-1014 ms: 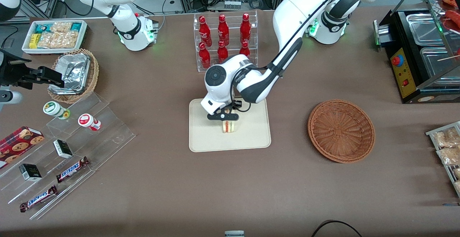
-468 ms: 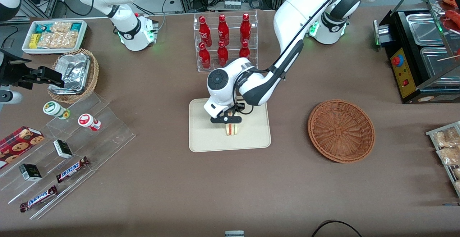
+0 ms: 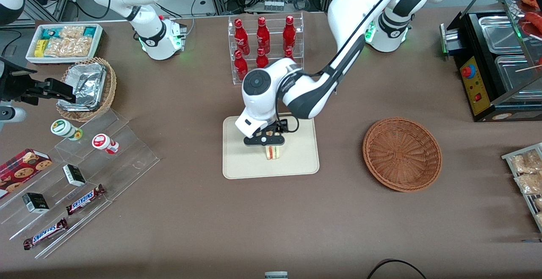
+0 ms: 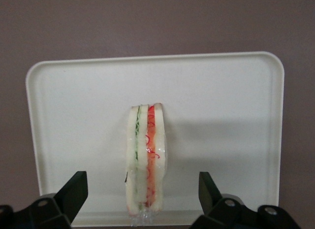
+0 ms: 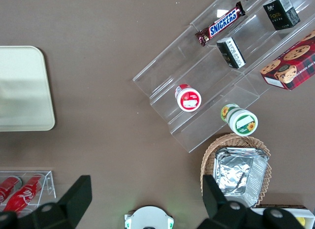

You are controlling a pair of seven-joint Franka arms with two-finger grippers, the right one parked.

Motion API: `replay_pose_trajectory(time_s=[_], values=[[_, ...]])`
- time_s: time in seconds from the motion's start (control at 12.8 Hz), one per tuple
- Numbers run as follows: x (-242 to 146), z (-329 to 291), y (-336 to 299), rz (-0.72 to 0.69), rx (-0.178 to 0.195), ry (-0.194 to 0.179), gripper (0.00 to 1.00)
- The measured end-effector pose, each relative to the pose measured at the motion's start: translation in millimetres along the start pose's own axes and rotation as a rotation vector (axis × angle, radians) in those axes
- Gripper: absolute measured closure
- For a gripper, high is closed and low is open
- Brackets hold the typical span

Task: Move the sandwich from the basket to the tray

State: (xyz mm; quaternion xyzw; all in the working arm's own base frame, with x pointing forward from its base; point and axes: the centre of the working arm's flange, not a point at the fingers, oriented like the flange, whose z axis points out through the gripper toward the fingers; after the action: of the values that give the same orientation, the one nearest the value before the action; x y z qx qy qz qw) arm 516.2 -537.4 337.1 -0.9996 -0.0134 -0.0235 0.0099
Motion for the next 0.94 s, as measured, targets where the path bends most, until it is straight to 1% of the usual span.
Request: replay_pose_trajectory(time_s=[0.16,0.23,0.39,0.55,0.78,0.94], values=[[9,-50,-16,-0.024,0.002,0.036,0.00],[11,-73,-25,-0.039,0.006,0.047,0.00],[24,-111,-54,-0.083,0.021,0.057,0.00],[42,-142,-88,-0.138,0.018,0.076,0.00],[62,-180,-143,-0.221,0.043,0.074,0.00],[70,-199,-177,-0.242,0.069,0.058,0.00]])
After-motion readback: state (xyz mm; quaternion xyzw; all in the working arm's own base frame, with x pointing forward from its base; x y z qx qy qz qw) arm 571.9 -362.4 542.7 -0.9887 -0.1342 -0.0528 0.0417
